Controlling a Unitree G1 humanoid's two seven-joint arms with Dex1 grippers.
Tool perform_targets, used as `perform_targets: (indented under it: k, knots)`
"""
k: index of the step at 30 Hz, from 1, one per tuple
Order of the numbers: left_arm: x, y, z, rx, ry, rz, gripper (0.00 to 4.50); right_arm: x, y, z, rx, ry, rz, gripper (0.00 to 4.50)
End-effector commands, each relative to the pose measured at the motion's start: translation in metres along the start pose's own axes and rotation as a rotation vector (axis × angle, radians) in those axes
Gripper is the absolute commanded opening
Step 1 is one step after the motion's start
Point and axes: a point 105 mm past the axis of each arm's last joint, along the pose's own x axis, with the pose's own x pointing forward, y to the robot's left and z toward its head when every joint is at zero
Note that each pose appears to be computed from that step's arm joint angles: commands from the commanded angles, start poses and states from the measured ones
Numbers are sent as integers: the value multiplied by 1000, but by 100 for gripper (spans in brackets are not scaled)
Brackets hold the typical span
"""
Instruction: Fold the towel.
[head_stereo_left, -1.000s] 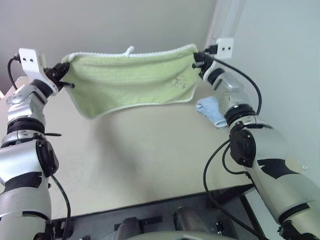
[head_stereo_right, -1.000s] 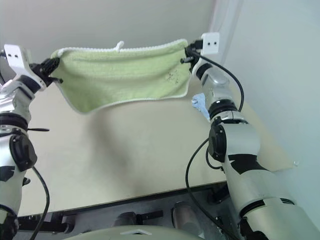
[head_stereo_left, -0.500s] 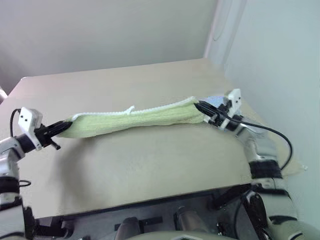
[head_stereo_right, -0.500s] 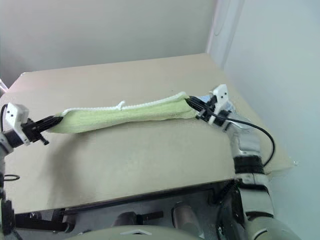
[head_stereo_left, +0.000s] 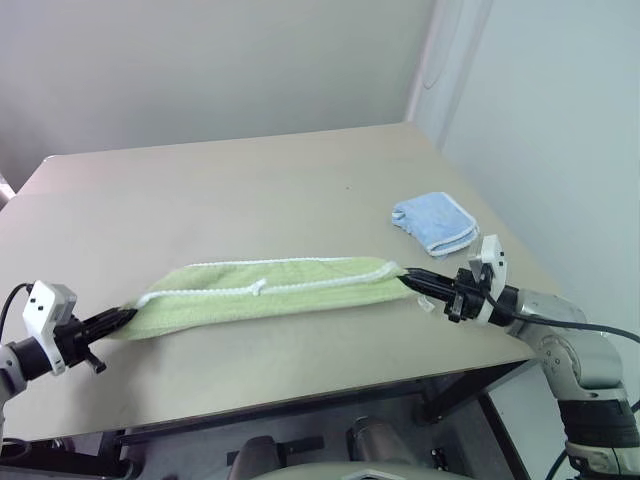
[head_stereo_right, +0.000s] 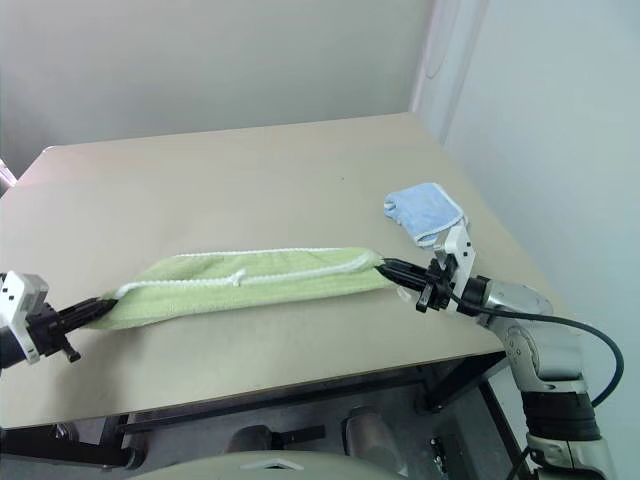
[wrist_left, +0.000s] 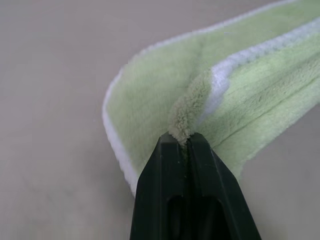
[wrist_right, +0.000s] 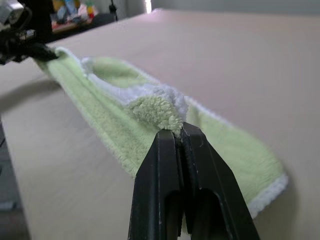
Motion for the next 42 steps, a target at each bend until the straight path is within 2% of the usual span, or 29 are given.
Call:
perform_targets:
  k: [1,7,13,22,31,35,40,41,42]
  knots:
    - [-12,2,10,41,-9,15,3,-6,8,9,-59,3,29,0]
    - [1,7,9,20,-29,37,3,3,-3,0,-49,35,4,0]
    - [21,20,16,-9,-79,76,3,23,-41,-25,-60,105,-129,0]
    - [43,37,27,-29,-114,119,3,47,-85,-17,-81,41,-311,0]
    - [71,43,16,-92,-115,139,3,66,-101,-27,-120,83,-370,0]
    - [79,40,14,-92,-117,127,3,73,-104,-23,-90,60,-378,0]
    - [80,31,9,-108,-99,69,3,73,-109,-34,-21,122,-417,0]
    - [79,30,8,-109,-95,66,52,71,-112,-36,3,141,-436,0]
    - [78,31,7,-110,-95,76,69,71,-112,-37,24,154,-437,0]
